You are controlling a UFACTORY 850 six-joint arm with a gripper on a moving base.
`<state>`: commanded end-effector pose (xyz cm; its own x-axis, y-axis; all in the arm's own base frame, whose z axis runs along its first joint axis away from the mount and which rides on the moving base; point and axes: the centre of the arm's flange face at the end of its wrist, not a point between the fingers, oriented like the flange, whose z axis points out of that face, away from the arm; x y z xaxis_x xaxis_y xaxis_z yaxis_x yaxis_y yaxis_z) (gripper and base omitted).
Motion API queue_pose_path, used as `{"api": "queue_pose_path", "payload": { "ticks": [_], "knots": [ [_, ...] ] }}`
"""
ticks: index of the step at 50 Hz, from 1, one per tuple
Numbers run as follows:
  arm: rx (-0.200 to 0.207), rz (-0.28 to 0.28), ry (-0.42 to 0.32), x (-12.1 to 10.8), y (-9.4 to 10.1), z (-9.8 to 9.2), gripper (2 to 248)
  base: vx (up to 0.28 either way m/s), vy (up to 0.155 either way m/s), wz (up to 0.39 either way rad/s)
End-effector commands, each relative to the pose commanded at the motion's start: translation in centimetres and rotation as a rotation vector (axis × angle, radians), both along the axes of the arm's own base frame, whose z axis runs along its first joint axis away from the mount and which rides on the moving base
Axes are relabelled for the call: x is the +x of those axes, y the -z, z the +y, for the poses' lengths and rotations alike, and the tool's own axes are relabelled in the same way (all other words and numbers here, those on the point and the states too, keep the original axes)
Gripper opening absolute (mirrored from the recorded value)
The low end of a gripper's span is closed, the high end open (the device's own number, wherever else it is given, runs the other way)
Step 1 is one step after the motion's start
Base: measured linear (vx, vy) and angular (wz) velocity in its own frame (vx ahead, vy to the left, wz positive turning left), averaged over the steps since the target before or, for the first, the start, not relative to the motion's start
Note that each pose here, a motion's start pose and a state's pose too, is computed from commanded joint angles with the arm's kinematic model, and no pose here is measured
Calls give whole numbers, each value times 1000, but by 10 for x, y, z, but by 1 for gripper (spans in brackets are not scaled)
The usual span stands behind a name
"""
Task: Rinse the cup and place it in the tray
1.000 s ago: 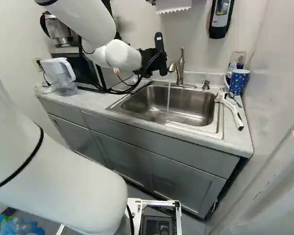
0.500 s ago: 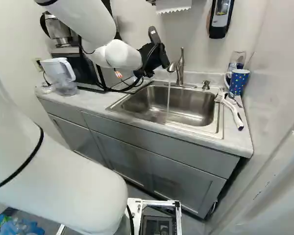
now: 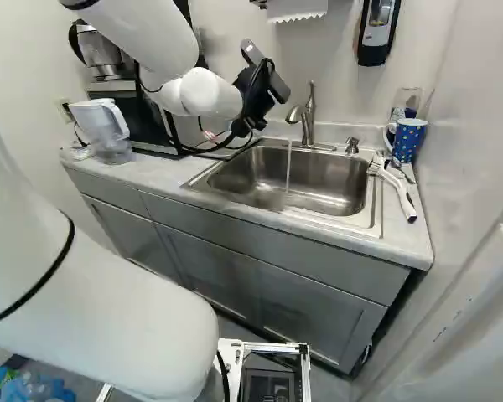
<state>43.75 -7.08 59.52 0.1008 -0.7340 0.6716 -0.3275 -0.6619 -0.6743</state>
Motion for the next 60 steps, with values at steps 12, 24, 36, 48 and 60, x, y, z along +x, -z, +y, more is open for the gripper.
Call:
{"api": "queue_pose_path", "payload": {
  "ticks": [12,24,36,48,60],
  "knots": [
    [-119,19,-39,0,0,0,125,0,0,0],
    [-238,38,-78,0,0,0,125,0,0,0],
    [-356,58,-116,0,0,0,125,0,0,0],
    [-475,77,-155,0,0,0,125,0,0,0],
    [-594,96,-194,0,0,0,125,0,0,0]
  ]
}}
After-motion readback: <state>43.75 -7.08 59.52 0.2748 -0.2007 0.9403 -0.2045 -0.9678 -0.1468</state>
